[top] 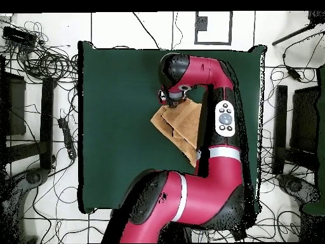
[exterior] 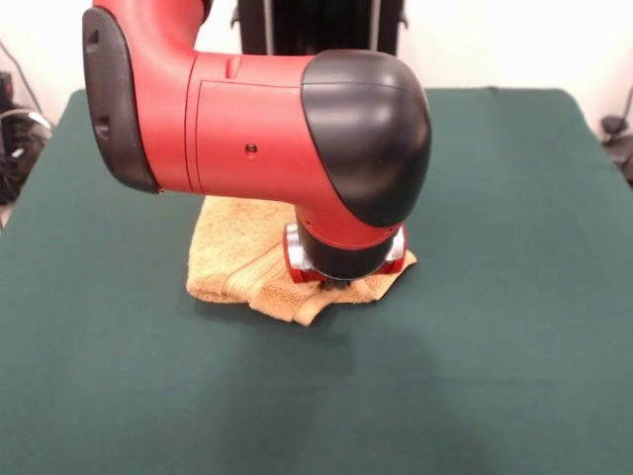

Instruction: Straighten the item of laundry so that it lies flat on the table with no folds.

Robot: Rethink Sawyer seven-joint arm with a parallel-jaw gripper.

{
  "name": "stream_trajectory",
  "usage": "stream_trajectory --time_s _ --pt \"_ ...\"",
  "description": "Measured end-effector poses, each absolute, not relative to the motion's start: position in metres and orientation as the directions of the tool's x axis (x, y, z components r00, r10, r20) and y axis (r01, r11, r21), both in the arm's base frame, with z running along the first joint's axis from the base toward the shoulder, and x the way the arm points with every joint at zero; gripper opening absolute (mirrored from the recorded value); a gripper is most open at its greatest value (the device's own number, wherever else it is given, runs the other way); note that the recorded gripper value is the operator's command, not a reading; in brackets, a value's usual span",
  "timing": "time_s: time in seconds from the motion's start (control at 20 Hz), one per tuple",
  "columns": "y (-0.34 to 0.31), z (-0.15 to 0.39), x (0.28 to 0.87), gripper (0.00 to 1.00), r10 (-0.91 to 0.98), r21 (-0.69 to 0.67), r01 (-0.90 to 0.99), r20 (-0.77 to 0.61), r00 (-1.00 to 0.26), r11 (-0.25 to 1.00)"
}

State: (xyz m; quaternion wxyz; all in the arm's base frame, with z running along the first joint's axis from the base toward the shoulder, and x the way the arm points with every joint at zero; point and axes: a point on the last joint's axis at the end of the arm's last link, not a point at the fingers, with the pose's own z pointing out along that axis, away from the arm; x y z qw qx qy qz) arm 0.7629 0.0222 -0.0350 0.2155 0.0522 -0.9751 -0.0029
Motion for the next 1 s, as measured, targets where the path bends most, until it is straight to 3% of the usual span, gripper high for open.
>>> stream_trajectory --time_s 1.0 --pt "0.011 -0.014 0.775 0.0 -0.075 0.026 -0.071 0.459 -0.885 0.997"
